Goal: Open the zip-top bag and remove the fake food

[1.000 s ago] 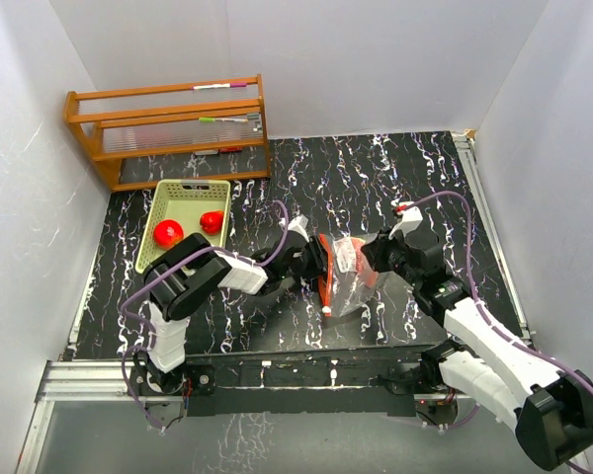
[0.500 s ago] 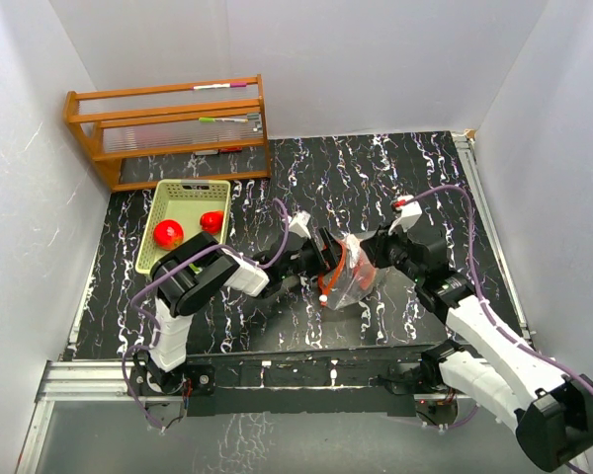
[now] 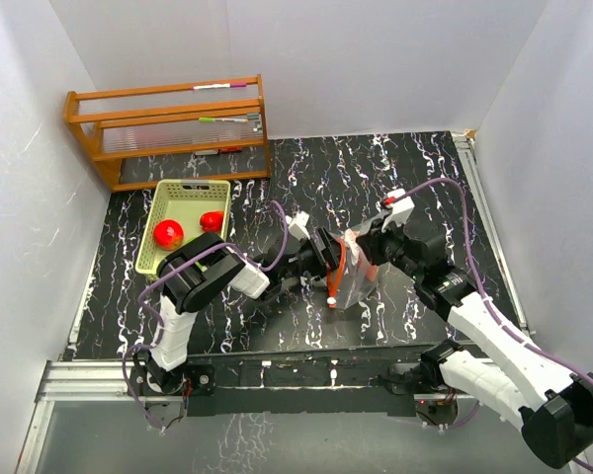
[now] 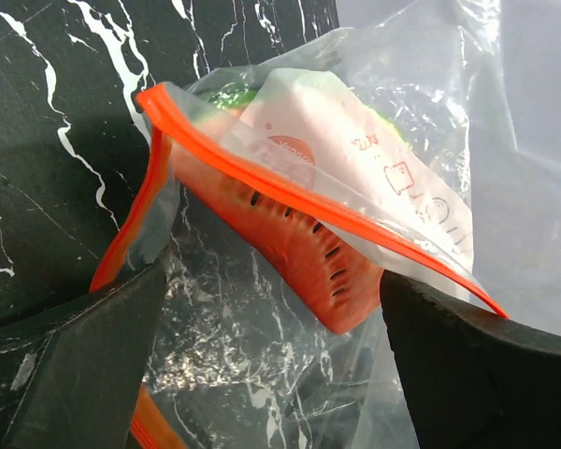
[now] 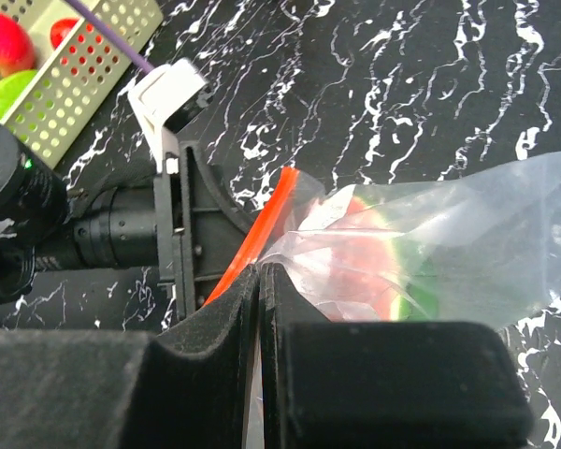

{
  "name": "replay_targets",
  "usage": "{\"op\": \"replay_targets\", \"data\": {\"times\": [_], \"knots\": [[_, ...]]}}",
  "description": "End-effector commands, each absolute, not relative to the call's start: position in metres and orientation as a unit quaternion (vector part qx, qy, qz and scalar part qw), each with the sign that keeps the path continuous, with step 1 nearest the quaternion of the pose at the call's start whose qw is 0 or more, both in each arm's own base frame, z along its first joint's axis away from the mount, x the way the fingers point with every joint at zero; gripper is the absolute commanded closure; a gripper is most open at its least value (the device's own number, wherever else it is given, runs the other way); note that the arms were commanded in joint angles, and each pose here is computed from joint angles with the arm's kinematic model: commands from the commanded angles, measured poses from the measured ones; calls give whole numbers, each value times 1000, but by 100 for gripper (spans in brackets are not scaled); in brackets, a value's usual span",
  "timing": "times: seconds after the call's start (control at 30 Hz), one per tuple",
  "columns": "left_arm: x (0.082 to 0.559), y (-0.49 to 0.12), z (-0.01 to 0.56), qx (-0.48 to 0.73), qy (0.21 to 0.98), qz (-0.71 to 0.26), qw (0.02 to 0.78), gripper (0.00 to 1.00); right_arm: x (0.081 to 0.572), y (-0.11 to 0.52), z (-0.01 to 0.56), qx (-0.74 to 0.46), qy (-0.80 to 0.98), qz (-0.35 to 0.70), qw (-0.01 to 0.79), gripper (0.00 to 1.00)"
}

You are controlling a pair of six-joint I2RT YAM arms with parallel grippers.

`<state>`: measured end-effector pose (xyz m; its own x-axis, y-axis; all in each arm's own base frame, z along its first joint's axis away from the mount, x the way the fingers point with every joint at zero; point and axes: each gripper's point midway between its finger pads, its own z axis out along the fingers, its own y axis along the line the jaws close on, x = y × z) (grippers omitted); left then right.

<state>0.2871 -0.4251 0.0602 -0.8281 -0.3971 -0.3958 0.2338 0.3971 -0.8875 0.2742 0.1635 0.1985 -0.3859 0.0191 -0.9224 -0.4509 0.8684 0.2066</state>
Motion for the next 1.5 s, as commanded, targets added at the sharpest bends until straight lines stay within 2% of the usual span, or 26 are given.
{"op": "replay_targets", "data": {"times": [0.0, 0.13, 0.37, 0.57, 0.87, 1.07, 1.17, 1.27, 1.37, 1.47], "knots": [[292, -426, 65, -77, 769, -563, 291, 3, 275, 184, 208, -177, 783, 230, 550, 92], [297, -430, 83, -90, 737, -599, 300, 3, 271, 193, 191, -183, 794, 234, 530, 92], [298, -421, 109, -106, 681, -654, 313, 3, 258, 182, 265, -160, 726, 217, 632, 92], [297, -431, 129, -86, 635, -705, 305, 3, 260, 176, 218, -150, 772, 189, 589, 92], [288, -433, 155, -52, 598, -737, 310, 3, 263, 179, 202, -145, 779, 191, 580, 92], [283, -446, 131, -23, 652, -688, 316, 3, 262, 183, 197, -144, 779, 202, 575, 92], [273, -454, 132, 2, 658, -683, 316, 12, 263, 182, 197, -141, 779, 200, 577, 92], [269, -460, 137, 12, 647, -698, 306, 30, 264, 181, 195, -138, 781, 198, 576, 92], [266, -463, 135, 12, 643, -707, 294, 53, 264, 181, 195, -136, 781, 197, 576, 92], [263, -465, 135, 11, 635, -720, 281, 70, 264, 180, 194, -134, 782, 195, 577, 92]]}}
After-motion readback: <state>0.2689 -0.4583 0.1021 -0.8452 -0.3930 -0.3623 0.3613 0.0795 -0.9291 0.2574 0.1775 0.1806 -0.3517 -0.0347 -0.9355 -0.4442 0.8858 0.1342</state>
